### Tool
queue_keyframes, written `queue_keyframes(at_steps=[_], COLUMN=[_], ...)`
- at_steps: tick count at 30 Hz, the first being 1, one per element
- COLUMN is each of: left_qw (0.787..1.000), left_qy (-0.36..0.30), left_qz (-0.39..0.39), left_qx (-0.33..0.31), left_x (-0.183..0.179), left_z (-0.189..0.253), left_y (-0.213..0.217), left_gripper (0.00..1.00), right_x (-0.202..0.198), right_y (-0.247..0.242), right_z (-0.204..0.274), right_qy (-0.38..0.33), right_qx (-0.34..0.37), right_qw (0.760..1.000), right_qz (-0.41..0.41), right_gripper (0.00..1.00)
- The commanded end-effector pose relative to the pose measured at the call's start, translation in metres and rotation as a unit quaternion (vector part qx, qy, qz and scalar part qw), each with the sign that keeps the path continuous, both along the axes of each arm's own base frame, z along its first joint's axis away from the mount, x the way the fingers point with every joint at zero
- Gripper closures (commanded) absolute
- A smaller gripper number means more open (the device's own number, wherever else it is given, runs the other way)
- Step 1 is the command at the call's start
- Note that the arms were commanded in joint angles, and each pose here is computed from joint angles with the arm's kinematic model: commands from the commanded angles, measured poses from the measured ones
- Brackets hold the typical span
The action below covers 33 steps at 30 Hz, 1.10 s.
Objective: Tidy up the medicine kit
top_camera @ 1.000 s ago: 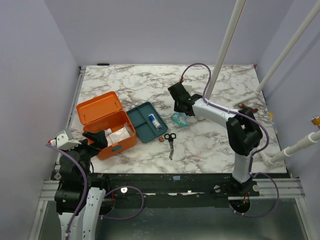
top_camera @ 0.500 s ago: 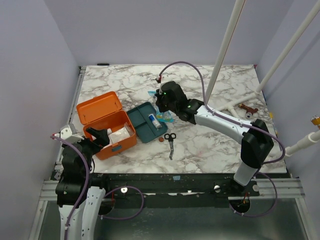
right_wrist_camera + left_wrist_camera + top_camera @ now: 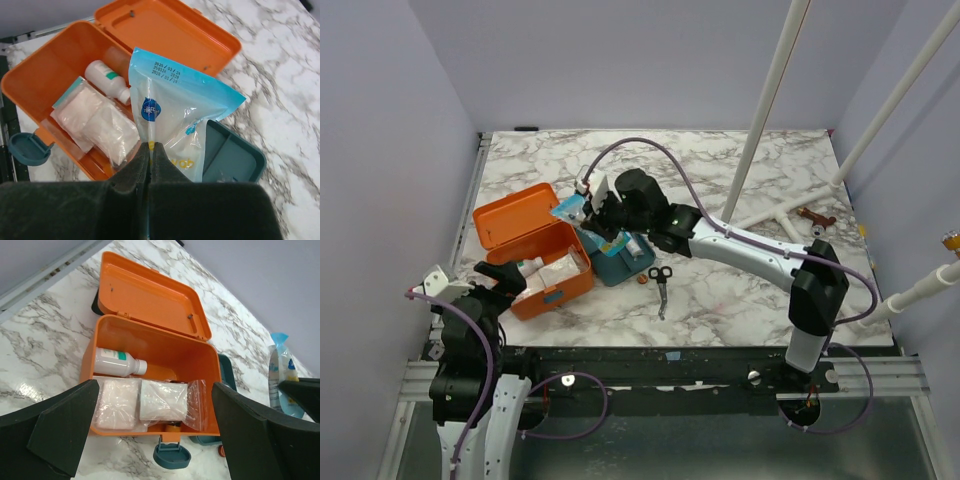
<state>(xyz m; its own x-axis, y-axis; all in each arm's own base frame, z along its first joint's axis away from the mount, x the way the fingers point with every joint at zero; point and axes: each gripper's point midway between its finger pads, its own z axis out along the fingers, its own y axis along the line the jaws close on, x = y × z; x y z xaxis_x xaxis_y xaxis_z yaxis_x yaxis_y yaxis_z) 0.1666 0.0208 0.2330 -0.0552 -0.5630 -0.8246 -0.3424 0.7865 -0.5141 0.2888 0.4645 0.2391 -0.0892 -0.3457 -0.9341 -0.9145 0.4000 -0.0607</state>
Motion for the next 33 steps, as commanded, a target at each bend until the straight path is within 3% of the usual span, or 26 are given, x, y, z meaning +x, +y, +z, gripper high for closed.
queue_keyframes(at_steps=[1,12,27,29,33], left_qw=[0.996,0.990,0.986,0.986,0.986], left_qy=[-0.020,-0.025,-0.036,-0.036,-0.038], left_qz=[0.089,0.133,0.155,0.155,0.153], left_qx=[-0.017,-0.033,-0.046,-0.046,-0.046], left_x=[-0.022,-0.032,-0.043,-0.043,-0.042], left_z=[0.006,0.004,0.006,0.006,0.006], left_y=[0.028,0.040,0.046,0.046,0.045], left_gripper=[0.02,0.02,0.02,0.01,0.01], right_x=[-0.029,-0.075,-0.093,-0.092,-0.091], right_y=[0.038,0.096,0.145,0.146,0.146], right_z=[0.006,-0.014,-0.070,-0.081,-0.097], right_qy=[-0.044,-0.084,-0.105,-0.108,-0.106], right_qx=[0.010,0.027,0.013,0.003,-0.007], right_qw=[0.992,0.960,0.919,0.918,0.916], right_qz=[0.122,0.266,0.379,0.382,0.386], right_gripper=[0.99,0.99,0.98,0.96,0.77])
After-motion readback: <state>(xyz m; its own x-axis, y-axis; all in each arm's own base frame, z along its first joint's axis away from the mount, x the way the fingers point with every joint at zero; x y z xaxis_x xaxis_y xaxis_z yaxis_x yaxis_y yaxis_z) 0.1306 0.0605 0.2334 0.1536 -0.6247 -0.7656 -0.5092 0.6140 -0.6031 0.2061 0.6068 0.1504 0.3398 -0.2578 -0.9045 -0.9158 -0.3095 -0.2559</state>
